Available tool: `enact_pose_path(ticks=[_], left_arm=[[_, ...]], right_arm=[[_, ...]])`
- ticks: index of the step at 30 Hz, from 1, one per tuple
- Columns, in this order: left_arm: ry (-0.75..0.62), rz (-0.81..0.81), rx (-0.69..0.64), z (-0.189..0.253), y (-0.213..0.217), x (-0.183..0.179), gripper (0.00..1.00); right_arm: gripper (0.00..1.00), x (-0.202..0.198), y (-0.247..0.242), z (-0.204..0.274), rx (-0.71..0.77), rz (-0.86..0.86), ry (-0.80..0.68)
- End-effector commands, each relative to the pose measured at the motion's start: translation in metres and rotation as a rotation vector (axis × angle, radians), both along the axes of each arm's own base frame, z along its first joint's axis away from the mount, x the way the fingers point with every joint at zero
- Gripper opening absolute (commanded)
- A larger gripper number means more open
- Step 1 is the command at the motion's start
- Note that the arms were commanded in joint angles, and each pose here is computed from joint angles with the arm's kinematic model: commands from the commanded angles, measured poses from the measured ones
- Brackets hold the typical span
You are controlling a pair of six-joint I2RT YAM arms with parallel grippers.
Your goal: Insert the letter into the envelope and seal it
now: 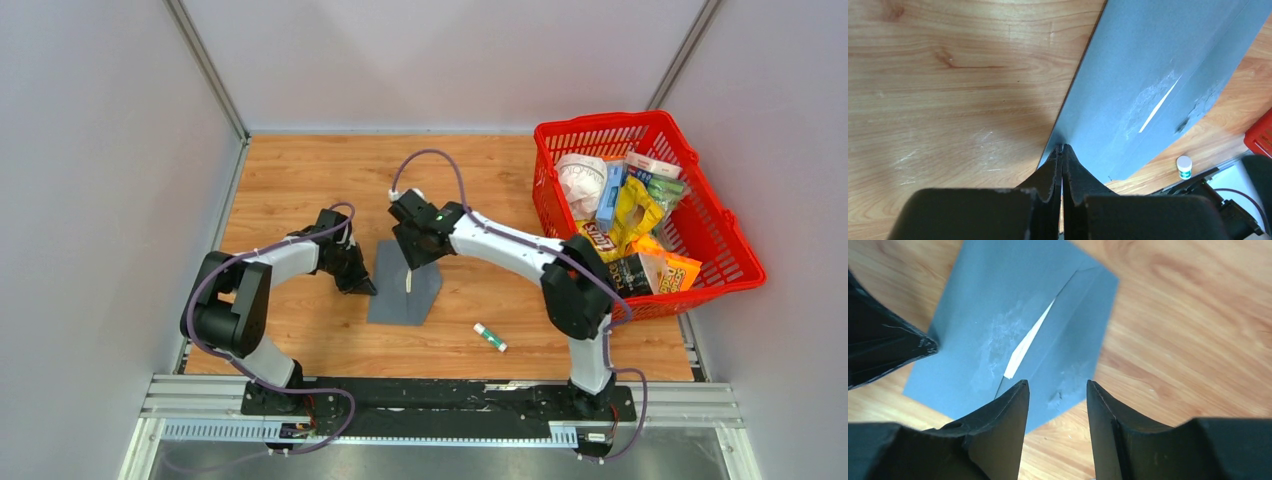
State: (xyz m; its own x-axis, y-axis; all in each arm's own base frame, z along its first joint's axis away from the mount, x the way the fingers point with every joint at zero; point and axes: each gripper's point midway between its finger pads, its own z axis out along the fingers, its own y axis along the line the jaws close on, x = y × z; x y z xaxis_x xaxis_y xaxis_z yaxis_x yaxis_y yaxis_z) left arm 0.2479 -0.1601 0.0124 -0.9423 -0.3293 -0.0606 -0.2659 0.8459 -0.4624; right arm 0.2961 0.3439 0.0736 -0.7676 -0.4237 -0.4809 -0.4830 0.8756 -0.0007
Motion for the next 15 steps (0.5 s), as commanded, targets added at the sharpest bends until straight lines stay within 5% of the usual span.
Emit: enact_pose_path(ticks=[1, 9, 15], left_arm=[[-0.015, -0.003, 0.111, -0.021, 0.017, 0.004, 0.00], [-0.105, -0.075, 0.015, 0.017, -0.002, 0.017, 0.02], [-0.214, -0.122, -0.025, 0.065, -0.011, 0.027, 0.12]], right_arm=[[0.50, 0.006, -0.025, 0.059, 0.086, -0.043, -0.057], [0.51, -0.042, -0.090, 0.025, -0.008, -0.081, 0.031], [0.56, -0.076, -0.117, 0.003, -0.008, -0.092, 0.096]])
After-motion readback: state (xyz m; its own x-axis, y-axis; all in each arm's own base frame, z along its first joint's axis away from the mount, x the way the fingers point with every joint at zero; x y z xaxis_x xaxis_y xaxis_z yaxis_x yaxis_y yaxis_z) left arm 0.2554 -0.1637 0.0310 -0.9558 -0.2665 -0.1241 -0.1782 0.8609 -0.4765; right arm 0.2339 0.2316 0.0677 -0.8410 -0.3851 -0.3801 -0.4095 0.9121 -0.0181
